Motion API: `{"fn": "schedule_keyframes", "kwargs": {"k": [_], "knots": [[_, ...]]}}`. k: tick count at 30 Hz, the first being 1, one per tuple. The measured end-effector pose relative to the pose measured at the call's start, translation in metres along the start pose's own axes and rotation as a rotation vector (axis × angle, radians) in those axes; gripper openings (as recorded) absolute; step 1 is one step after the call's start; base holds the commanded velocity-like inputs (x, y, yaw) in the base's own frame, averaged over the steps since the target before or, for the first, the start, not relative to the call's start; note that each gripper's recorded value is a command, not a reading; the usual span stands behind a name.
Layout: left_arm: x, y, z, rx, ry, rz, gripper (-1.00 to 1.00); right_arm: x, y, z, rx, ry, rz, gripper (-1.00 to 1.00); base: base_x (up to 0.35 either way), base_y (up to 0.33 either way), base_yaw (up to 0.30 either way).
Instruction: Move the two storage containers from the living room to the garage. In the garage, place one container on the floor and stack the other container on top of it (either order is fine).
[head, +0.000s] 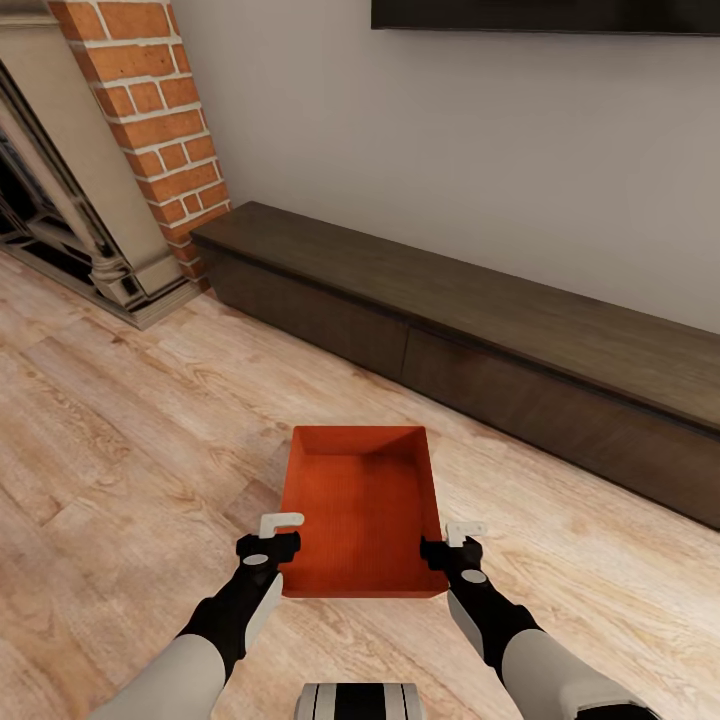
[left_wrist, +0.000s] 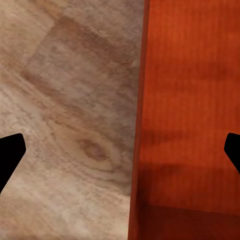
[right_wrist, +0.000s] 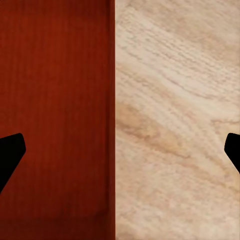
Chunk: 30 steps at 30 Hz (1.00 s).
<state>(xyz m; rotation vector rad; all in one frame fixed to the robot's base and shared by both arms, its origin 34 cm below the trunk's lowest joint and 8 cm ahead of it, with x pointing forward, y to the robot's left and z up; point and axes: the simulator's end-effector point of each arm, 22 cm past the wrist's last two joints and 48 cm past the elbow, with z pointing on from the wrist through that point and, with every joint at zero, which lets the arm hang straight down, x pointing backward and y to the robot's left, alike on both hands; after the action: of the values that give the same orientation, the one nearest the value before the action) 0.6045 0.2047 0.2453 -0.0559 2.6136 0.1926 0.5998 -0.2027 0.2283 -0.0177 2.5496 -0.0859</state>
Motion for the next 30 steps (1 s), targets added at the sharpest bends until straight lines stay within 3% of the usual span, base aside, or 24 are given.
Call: {"fn": "schedule_keyframes", "kwargs": {"k": [30], "knots": [[0.011, -0.001, 0.012, -0.002, 0.000, 0.000, 1.00, 0.012, 0.001, 0.011, -0.001, 0.001, 0.001, 1.00, 0.000, 0.000, 0.000]]}}
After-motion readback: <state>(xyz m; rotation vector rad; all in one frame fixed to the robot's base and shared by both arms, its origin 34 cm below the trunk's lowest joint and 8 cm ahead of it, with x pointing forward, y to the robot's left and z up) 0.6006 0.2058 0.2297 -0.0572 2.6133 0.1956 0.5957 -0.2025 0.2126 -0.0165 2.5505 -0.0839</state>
